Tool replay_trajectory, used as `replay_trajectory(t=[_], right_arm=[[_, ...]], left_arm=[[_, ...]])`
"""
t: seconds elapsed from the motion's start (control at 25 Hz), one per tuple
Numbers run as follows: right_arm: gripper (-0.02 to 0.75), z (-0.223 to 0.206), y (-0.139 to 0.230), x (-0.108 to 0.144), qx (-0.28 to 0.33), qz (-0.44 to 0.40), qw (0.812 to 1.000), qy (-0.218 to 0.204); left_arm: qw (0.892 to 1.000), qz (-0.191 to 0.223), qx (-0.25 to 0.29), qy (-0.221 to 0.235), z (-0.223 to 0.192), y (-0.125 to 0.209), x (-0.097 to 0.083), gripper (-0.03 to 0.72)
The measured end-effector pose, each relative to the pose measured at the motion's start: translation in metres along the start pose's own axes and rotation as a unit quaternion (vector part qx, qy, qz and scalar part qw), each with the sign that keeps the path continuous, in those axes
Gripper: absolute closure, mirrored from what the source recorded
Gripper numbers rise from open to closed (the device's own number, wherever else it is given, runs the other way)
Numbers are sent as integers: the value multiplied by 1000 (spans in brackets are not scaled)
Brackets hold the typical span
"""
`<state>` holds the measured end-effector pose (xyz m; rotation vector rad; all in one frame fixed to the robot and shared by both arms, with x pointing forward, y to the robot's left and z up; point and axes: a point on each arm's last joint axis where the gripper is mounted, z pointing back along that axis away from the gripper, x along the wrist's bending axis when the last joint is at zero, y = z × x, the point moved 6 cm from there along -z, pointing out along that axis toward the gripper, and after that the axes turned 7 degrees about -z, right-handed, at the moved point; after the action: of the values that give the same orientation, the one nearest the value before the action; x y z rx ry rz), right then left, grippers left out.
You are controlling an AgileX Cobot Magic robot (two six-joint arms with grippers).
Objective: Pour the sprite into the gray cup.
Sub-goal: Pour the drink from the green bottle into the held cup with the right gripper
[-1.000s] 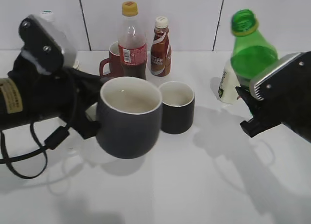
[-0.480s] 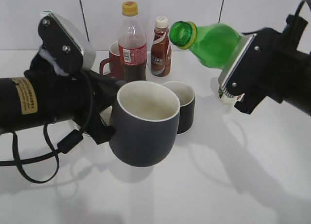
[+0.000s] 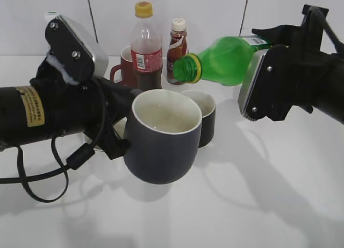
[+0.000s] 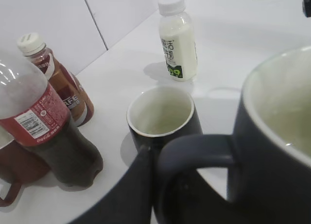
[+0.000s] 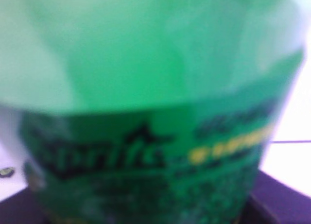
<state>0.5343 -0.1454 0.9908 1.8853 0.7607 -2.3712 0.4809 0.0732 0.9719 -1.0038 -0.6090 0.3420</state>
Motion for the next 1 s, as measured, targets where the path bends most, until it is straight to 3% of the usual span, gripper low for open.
replay_trajectory(t=[1.0], right_arm=[[315, -1, -3, -8, -6, 79, 997, 20]], left_arm=[[1000, 2, 0, -1, 0, 0, 0, 634]])
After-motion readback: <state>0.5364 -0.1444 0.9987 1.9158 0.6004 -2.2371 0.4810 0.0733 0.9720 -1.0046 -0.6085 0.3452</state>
